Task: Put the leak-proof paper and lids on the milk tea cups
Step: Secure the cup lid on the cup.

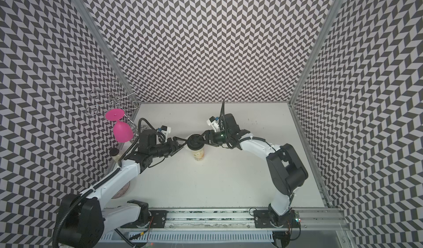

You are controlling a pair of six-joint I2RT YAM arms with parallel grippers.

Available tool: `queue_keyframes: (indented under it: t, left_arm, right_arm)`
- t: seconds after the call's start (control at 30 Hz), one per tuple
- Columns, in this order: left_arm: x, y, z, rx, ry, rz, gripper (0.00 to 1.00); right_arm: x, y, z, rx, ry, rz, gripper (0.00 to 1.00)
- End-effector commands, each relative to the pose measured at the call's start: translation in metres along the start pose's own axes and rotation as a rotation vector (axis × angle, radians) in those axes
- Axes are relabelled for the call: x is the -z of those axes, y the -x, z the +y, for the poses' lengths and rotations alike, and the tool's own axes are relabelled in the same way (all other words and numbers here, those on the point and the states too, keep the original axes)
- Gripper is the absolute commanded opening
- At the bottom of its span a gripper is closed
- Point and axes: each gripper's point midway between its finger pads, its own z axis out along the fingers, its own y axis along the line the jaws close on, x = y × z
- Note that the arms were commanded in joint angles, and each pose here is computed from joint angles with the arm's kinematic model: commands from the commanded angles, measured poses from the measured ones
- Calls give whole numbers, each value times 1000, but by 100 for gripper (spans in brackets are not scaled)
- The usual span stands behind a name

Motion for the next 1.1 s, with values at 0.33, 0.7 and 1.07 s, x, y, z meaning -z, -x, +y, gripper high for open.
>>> queue_keyframes:
  t: [0.33, 0.7, 1.07]
  left_arm:
    - [-7, -40, 77, 110, 243, 59, 58]
    - [-8, -48, 92, 135, 291, 64, 58]
    - [-8, -48, 92, 138, 296, 60, 58]
  right_arm:
    - [-11, -39, -49, -132, -128, 97, 65]
    - [-12, -41, -52, -137, -138, 101, 65]
    - [-12, -44, -57, -144, -149, 106, 64]
